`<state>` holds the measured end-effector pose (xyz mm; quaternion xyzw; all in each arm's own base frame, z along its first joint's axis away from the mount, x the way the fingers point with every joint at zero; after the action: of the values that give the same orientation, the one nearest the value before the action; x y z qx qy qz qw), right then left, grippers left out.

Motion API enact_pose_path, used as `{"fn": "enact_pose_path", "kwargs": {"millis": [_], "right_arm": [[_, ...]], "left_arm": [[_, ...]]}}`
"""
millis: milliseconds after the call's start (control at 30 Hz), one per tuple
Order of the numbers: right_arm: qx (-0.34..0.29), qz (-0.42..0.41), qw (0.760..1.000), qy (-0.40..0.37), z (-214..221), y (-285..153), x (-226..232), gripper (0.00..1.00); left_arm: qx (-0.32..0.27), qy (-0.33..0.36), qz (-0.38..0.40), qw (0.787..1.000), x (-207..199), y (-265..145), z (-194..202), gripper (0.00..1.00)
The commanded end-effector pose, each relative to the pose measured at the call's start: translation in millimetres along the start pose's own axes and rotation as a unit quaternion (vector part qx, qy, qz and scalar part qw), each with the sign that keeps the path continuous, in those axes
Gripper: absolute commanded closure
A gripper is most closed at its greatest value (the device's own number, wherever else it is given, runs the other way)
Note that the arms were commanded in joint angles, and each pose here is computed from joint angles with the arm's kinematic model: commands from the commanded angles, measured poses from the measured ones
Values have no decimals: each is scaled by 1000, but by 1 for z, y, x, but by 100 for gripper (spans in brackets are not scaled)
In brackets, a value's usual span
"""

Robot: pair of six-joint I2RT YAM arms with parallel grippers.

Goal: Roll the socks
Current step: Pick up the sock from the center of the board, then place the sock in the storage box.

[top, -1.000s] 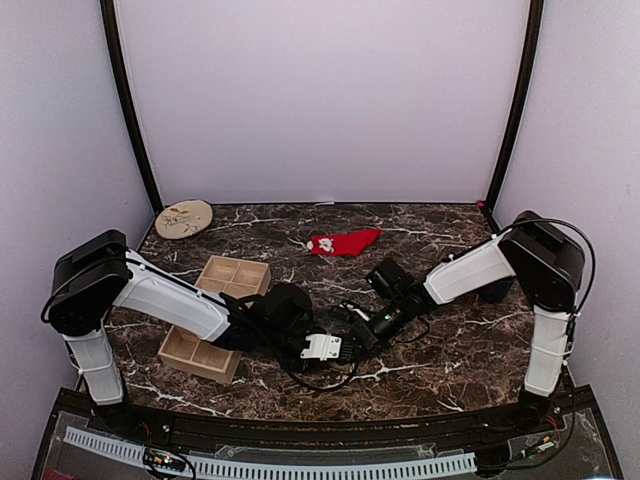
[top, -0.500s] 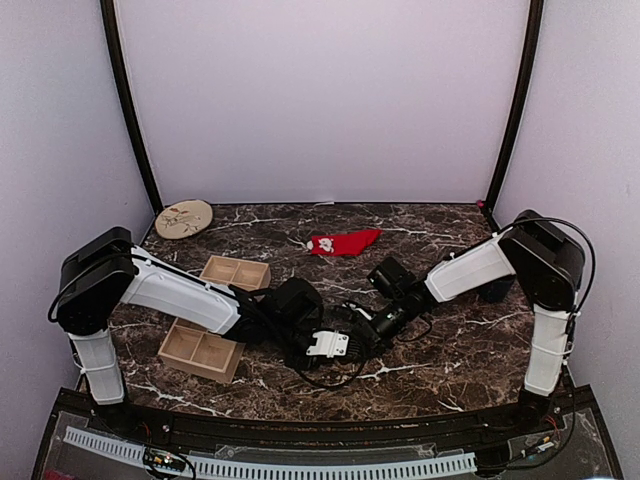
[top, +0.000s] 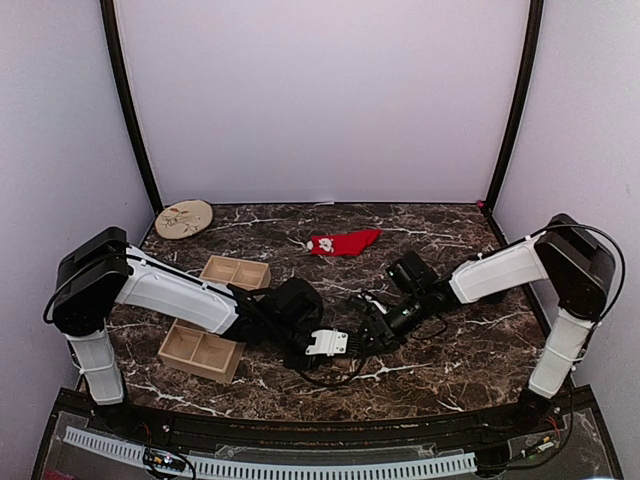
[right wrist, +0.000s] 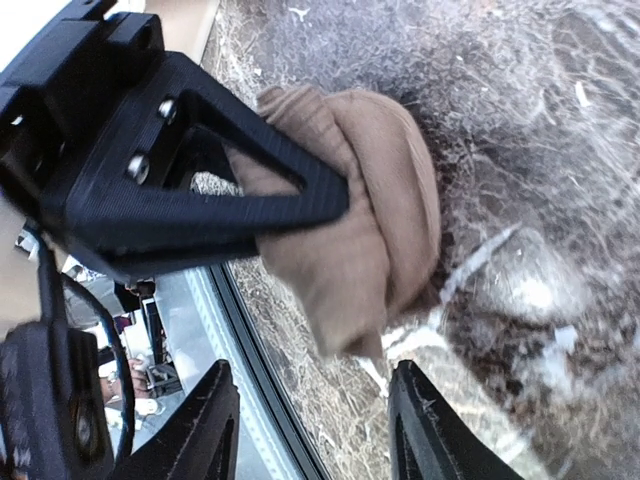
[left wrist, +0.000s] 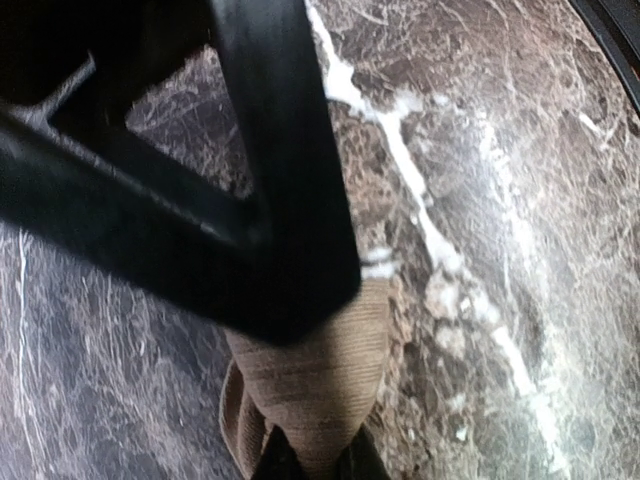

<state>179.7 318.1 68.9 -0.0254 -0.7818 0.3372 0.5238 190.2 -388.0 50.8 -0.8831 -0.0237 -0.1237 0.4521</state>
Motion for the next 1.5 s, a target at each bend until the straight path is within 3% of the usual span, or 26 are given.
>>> {"fn": "enact_pose_path", "kwargs": {"millis": [0, 367, 633, 833, 967, 1233, 1467], "right_arm": [[-38, 18, 999, -19, -5, -13, 6, 52], [-87, 60, 994, -33, -13, -34, 7, 51], [-95, 72, 991, -53, -35, -36, 11, 51], [-96, 68, 991, -61, -45, -33, 12, 51], [-95, 64, 991, -67, -49, -32, 13, 51], [-91, 58, 991, -74, -53, -31, 16, 50], [-87, 53, 992, -79, -51, -30, 17, 50]], "left_arm": [[54, -28, -5, 998, 1, -25, 19, 100], [61, -89, -115, 988, 40, -111, 29, 100], [80, -218, -270, 934, 76, -179, 70, 100], [108, -345, -358, 861, 86, -203, 98, 100], [125, -442, -392, 797, 87, -209, 115, 100], [167, -518, -430, 720, 82, -219, 138, 100], [165, -616, -459, 618, 59, -235, 173, 100]]}}
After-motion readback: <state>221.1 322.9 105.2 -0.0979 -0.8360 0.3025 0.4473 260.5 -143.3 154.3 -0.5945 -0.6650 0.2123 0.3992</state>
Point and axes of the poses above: each gripper's point midway between its finger pads, its own y axis out along the fingers, its own x axis along the line the jaws close on, z = x × y, the point moved 3 cm from there along -y, back along the fingers, and after that the axes turned 5 degrees about -y, right-handed, at the moved point
